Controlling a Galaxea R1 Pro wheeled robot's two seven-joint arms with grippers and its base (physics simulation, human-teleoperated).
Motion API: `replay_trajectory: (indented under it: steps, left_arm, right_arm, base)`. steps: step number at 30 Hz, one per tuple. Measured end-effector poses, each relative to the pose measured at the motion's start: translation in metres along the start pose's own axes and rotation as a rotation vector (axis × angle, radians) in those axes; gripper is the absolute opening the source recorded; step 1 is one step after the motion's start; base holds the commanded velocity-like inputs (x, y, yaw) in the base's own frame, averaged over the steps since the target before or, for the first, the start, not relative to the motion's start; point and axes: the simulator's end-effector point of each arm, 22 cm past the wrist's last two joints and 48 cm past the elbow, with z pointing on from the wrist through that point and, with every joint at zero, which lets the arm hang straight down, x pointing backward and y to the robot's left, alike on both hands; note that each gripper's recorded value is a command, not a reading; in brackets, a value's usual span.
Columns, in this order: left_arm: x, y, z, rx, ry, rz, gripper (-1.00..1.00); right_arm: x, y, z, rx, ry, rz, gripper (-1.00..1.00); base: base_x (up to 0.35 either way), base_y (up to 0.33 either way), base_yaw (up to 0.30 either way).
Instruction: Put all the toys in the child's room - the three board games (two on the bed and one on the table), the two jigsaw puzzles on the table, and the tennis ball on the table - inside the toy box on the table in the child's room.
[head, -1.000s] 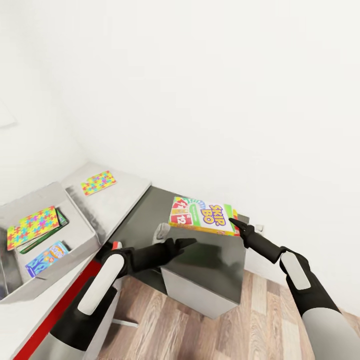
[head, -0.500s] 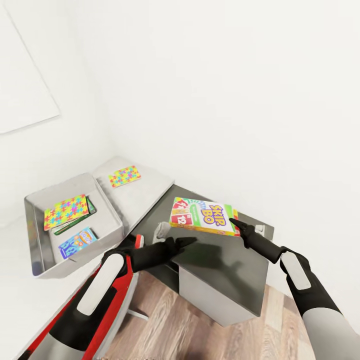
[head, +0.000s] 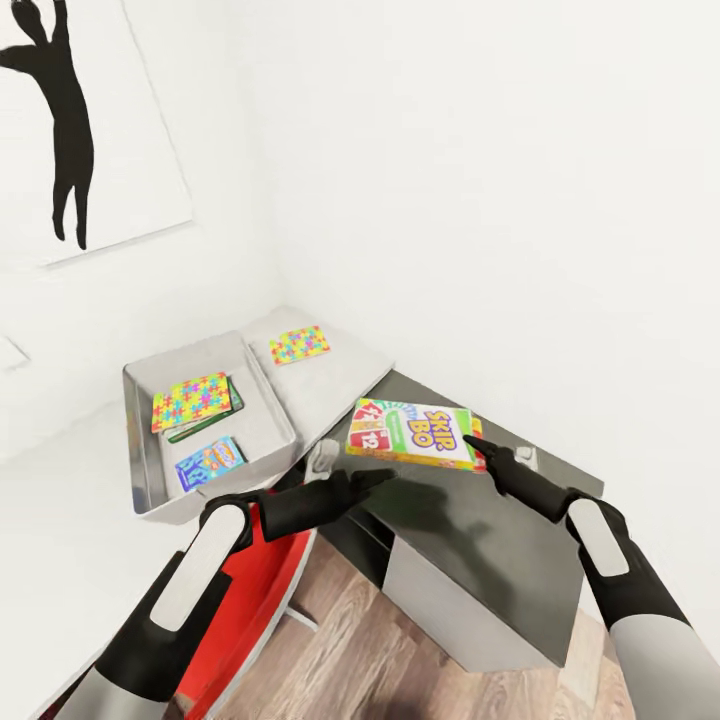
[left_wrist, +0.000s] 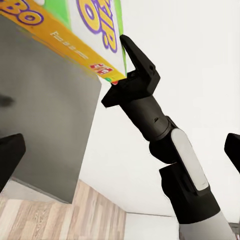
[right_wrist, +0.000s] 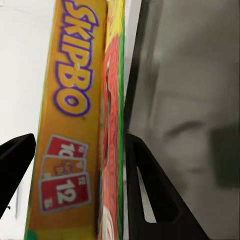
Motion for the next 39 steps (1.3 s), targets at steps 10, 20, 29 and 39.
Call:
replay_trajectory:
  steps: [10, 20, 29, 39]
  left_arm:
    - [0.001, -0.008, 0.001, 0.032, 0.002, -0.015, 1.0]
    - [-0.004, -0.024, -0.003, 0.107, -0.008, -0.052, 1.0]
    - [-0.041, -0.022, -0.025, 0.125, -0.105, -0.072, 1.0]
    - [-0.075, -0.012, -0.051, 0.12, -0.19, -0.095, 1.0]
  right_arm:
    - [-0.053, 0.017, -0.024, -0.023, -0.129, -0.024, -1.0]
    - [-0.084, 0.026, -0.043, -0.046, -0.214, -0.022, -1.0]
    - [-0.098, 0.046, -0.051, -0.068, -0.249, -0.069, -1.0]
    - [-0.106, 0.067, -0.054, -0.09, -0.268, -0.114, -1.0]
  base:
    - [0.0, 0.0, 0.174]
    - [0.0, 0.0, 0.028]
    - [0.0, 0.0, 0.004]
    - [0.0, 0.0, 0.083]
